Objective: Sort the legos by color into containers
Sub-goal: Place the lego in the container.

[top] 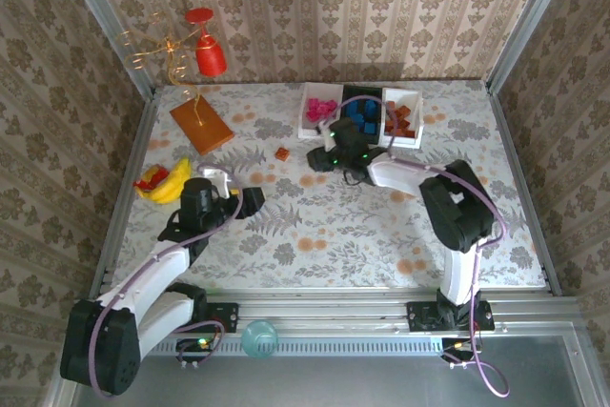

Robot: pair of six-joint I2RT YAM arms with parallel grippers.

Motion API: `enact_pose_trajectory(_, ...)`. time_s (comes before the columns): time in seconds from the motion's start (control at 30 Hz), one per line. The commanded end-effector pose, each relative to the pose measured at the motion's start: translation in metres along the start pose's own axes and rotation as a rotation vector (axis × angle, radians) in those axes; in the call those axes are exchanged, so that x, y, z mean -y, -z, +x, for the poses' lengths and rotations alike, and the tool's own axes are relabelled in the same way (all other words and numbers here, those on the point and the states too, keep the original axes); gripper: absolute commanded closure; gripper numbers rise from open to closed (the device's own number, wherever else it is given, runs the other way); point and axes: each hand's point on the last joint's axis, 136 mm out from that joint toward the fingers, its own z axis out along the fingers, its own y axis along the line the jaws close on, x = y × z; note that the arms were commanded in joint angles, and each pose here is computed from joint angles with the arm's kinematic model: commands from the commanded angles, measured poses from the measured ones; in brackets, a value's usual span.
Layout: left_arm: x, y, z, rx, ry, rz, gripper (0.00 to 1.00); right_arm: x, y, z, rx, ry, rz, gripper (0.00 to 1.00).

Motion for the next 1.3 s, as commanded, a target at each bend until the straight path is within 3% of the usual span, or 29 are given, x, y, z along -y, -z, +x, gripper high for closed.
enact_pose_trajectory(0.0,0.036,-0.005,-0.029,0.075,-0.049,0.077,0.21,0.027,0.021,-0.029,0.080,-0.111,0.009,0.52)
enact_pose_trajectory(0.33,0.122,-0.044,-0.047,0.040,-0.266,0.232,0.22,0.155,0.003,-0.058,0.101,-0.294,0.263,0.51)
enact_pose_trajectory(0.47,0.138,-0.049,-0.046,0.040,-0.288,0.260,0.22,0.172,-0.019,-0.070,0.084,-0.300,0.281,0.50)
enact_pose_trajectory(0.63,0.134,-0.047,-0.044,0.042,-0.289,0.235,0.22,0.174,-0.031,-0.096,0.096,-0.292,0.269,0.45)
enact_pose_trajectory(0.8,0.117,-0.039,-0.038,0.051,-0.292,0.178,0.21,0.167,-0.010,-0.123,0.159,-0.271,0.268,0.31)
enact_pose_trajectory(0.97,0.071,-0.023,-0.036,0.057,-0.225,0.058,0.20,0.146,0.019,-0.122,0.206,-0.245,0.231,0.22)
enact_pose_trajectory(1.07,0.038,-0.007,-0.034,0.065,-0.163,-0.016,0.20,0.115,0.036,-0.111,0.218,-0.212,0.171,0.20)
enact_pose_trajectory(1.27,-0.021,0.024,-0.019,0.061,-0.058,-0.160,0.19,0.003,0.045,-0.056,0.151,-0.020,-0.010,0.17)
